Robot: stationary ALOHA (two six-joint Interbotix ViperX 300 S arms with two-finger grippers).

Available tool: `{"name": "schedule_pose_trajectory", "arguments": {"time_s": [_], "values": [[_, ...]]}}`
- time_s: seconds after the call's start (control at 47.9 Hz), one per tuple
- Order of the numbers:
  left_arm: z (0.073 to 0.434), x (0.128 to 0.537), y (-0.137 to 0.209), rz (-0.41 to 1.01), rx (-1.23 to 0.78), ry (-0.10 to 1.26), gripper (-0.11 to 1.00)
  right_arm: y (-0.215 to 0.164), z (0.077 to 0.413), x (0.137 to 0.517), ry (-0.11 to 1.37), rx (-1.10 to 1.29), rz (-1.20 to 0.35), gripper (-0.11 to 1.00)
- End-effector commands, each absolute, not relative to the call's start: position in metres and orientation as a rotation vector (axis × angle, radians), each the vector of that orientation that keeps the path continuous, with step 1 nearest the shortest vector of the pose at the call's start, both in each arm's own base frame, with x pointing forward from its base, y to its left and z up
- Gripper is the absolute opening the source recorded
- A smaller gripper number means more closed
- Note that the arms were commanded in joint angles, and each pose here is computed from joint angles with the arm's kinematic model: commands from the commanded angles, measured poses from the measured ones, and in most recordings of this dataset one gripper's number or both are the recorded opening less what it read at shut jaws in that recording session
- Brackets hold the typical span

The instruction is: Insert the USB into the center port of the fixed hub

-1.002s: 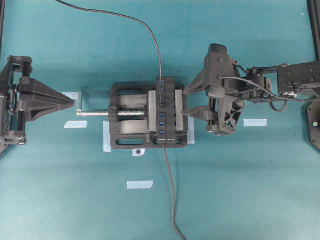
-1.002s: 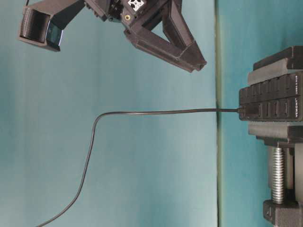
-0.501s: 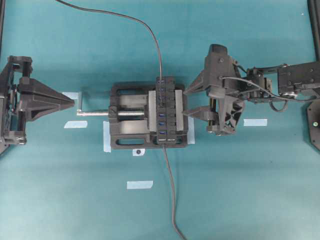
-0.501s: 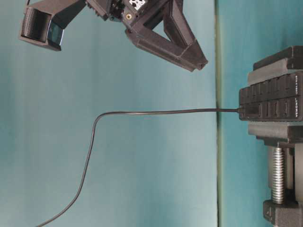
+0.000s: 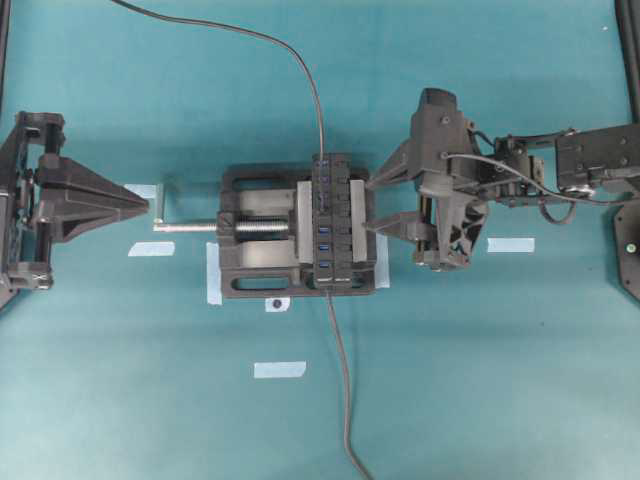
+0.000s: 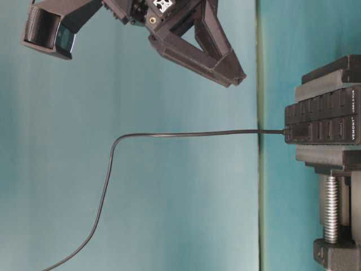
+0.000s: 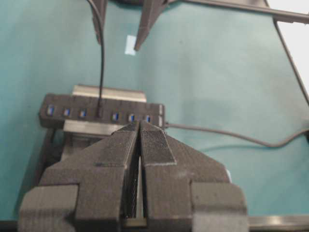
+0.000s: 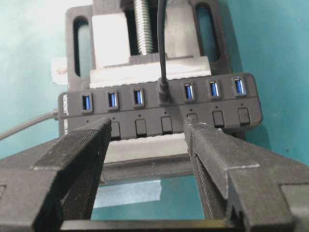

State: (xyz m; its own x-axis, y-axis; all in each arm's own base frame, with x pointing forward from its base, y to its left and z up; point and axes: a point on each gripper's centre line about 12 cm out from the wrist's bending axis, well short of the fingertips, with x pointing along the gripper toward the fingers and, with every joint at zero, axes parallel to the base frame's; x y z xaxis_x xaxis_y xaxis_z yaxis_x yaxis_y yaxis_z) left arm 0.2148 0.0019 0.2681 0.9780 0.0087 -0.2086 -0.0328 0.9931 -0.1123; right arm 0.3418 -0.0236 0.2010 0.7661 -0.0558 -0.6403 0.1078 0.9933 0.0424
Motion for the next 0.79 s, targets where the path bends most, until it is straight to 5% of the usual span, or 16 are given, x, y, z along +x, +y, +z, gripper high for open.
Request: {"name": "schedule_pose_trajectory", "arguments": {"time_s": [0.0, 0.772], "values": [[0.2748, 0.2164, 0.0026, 0.023, -0.114, 0.189, 0.01, -0.0231, 0.2092, 0.3432, 0.662, 0.081, -0.088, 0.68], [0.275, 0.2161, 0.0026, 0.023, -0.116, 0.189, 0.01, -0.0236, 0.2082, 0.3429, 0.665, 0.082, -0.089, 0.68]]}}
